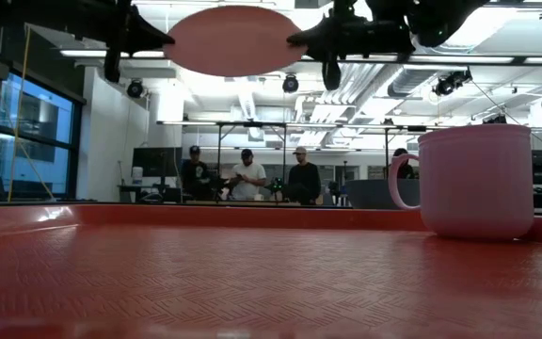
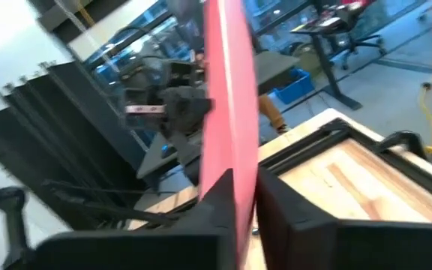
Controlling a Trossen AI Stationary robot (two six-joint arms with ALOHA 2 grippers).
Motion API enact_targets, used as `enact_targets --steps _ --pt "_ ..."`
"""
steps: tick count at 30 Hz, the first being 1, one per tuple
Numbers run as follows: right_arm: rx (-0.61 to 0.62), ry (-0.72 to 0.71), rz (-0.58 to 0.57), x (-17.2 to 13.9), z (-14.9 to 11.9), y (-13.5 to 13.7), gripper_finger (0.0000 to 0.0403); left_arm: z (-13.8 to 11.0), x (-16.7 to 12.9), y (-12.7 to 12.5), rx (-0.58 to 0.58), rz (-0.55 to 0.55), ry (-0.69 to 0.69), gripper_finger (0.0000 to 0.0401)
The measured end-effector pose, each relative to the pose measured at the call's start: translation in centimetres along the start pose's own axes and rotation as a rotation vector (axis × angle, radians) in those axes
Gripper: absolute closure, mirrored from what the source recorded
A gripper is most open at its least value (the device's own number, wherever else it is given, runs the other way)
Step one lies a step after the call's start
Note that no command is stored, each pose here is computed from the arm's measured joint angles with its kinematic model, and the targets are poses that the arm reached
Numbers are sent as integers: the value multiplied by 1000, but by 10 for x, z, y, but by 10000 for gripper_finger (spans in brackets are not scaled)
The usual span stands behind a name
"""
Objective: Set up tray
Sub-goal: Put the pink plate on the red serving tray to the bottom left of the pink mug
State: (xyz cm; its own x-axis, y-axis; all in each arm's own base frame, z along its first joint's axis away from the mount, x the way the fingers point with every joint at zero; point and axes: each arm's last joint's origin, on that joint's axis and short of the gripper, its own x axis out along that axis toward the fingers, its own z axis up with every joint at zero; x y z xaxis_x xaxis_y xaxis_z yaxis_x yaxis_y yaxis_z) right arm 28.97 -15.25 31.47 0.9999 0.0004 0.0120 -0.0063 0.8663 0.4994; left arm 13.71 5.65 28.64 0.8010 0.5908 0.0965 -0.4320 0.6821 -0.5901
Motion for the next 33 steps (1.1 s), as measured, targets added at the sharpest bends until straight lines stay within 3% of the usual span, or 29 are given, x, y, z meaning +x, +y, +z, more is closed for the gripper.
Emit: enact_targets --steps 7,15,23,28,33 --pt "61 -5 -45 2 -3 1 401 1 0 -2 32 -35 1 382" --pt "85 24 -84 4 -10 10 402 8 -1 -10 108 -171 -38 266" --pt "123 88 -159 -21 -4 34 402 21 -10 -16 263 -209 -148 204" --pt "147 148 -73 -30 -8 67 402 27 -13 -16 294 -173 -189 193" --pt "182 203 29 -24 -22 100 402 20 -10 -13 288 -146 -122 199"
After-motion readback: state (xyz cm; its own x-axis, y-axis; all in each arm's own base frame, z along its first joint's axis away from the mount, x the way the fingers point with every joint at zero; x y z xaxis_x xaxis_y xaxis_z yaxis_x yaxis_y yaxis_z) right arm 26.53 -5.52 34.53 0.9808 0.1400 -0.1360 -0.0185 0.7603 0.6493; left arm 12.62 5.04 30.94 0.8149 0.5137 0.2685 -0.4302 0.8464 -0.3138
